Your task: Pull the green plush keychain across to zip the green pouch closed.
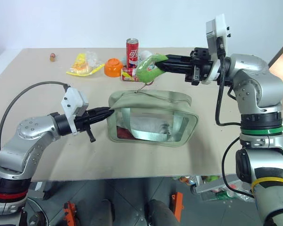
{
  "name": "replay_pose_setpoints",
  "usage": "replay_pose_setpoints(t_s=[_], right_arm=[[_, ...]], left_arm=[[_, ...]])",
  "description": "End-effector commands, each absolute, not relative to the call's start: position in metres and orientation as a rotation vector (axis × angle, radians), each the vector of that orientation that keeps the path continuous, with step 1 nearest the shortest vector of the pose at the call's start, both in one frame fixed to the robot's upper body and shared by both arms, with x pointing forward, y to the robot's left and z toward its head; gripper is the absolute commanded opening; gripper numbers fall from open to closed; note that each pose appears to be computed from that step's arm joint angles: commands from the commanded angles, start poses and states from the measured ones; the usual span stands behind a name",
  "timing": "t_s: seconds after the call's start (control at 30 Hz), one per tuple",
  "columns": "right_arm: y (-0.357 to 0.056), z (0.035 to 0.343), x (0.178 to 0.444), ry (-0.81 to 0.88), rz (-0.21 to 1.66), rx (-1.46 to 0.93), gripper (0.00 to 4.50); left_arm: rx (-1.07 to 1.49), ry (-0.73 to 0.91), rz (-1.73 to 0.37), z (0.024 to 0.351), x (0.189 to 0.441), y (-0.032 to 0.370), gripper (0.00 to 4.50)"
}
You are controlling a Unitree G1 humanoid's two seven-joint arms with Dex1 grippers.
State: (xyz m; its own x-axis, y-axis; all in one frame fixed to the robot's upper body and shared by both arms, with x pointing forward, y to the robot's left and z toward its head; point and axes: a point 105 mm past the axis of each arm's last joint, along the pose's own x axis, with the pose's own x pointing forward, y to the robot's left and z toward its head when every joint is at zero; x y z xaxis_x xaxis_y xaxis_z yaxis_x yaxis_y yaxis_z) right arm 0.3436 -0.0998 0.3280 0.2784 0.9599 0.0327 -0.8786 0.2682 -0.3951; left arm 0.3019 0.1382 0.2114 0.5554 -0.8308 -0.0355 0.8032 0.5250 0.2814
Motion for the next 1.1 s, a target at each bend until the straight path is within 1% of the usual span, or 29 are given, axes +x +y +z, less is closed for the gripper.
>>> replay_pose_setpoints(t_s=[0.03, 0.27, 0.33, 0.4, 0.57, 0.73, 0.8, 0.87, 0.93, 1.0, 1.1], right_arm=[[-0.129, 0.349, 0.345, -0.382, 1.127, -0.356, 0.07], [-0.204, 0.35, 0.368, -0.375, 0.763, -0.377, 0.07], [-0.22, 0.34, 0.373, -0.35, 0.676, -0.383, 0.07], [-0.227, 0.324, 0.375, -0.316, 0.618, -0.365, 0.07], [-0.222, 0.282, 0.379, -0.232, 0.547, -0.344, 0.07], [-0.195, 0.223, 0.373, -0.081, 0.556, -0.347, 0.07], [-0.181, 0.193, 0.368, -0.011, 0.571, -0.343, 0.07], [-0.179, 0.165, 0.365, 0.06, 0.556, -0.358, 0.07], [-0.18, 0.145, 0.363, 0.102, 0.547, -0.393, 0.07], [-0.179, 0.131, 0.362, 0.125, 0.543, -0.41, 0.07], [-0.177, 0.118, 0.363, 0.139, 0.545, -0.43, 0.07]], left_arm=[[0.31, -0.118, -0.947, 0.213, 0.307, 0.141, 0.0], [0.308, -0.196, -0.836, 0.228, 0.317, 0.148, 0.0], [0.307, -0.207, -0.815, 0.228, 0.318, 0.148, 0.0], [0.302, -0.207, -0.808, 0.226, 0.318, 0.147, 0.0], [0.307, -0.225, -0.796, 0.226, 0.318, 0.142, 0.0], [0.302, -0.226, -0.786, 0.226, 0.319, 0.141, 0.0], [0.3, -0.226, -0.778, 0.226, 0.318, 0.142, 0.0], [0.299, -0.225, -0.767, 0.226, 0.318, 0.143, 0.0], [0.3, -0.222, -0.76, 0.225, 0.317, 0.144, 0.0], [0.298, -0.22, -0.754, 0.224, 0.317, 0.144, 0.0], [0.298, -0.217, -0.755, 0.223, 0.317, 0.143, 0.0]])
